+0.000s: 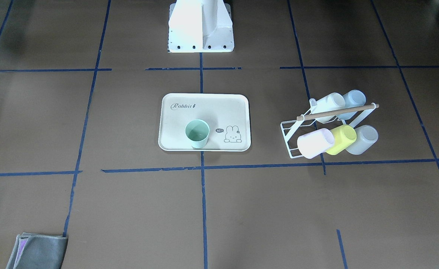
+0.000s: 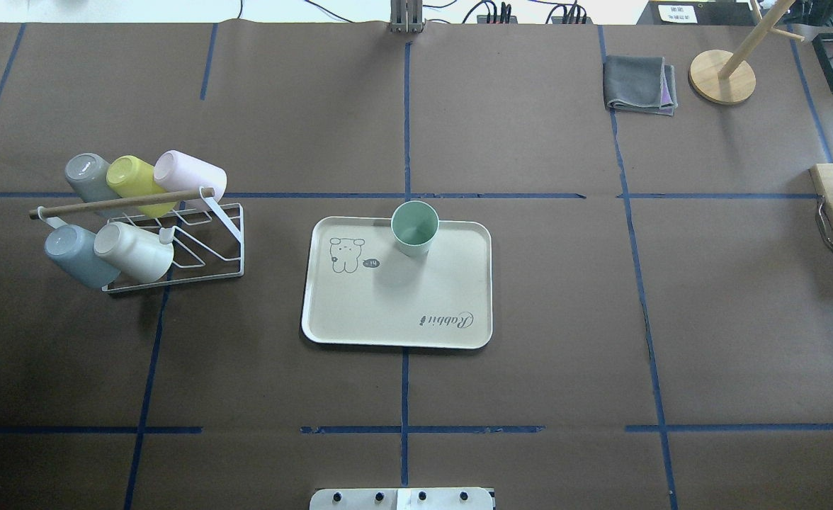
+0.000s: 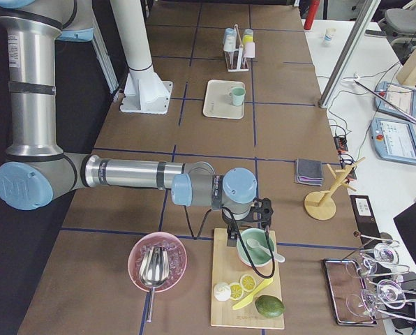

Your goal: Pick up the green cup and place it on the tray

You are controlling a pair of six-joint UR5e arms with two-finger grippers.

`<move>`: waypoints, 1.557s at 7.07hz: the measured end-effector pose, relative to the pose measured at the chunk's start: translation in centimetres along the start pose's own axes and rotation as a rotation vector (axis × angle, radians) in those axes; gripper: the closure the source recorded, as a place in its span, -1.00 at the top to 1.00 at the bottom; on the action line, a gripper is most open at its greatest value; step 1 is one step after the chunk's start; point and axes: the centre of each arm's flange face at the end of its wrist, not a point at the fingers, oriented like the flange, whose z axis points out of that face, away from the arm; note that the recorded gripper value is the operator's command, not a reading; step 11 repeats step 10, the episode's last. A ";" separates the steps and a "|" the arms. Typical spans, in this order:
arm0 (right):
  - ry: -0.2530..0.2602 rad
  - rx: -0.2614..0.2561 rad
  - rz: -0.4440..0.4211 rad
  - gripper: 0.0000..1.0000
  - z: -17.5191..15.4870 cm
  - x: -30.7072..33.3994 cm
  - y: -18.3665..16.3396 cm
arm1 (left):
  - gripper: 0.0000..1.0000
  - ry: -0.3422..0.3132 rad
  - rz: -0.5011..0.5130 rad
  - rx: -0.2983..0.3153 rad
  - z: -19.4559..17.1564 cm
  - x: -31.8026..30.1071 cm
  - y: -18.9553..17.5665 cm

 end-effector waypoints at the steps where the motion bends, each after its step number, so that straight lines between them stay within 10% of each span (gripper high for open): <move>1: 0.000 0.001 0.000 1.00 -0.1 0.0 0.0 | 1.00 0.000 0.001 0.001 0.0 0.0 -0.1; 11: 0.000 0.009 0.010 1.00 -0.4 0.1 -0.1 | 1.00 -0.005 -0.020 -0.004 0.2 -0.3 -0.1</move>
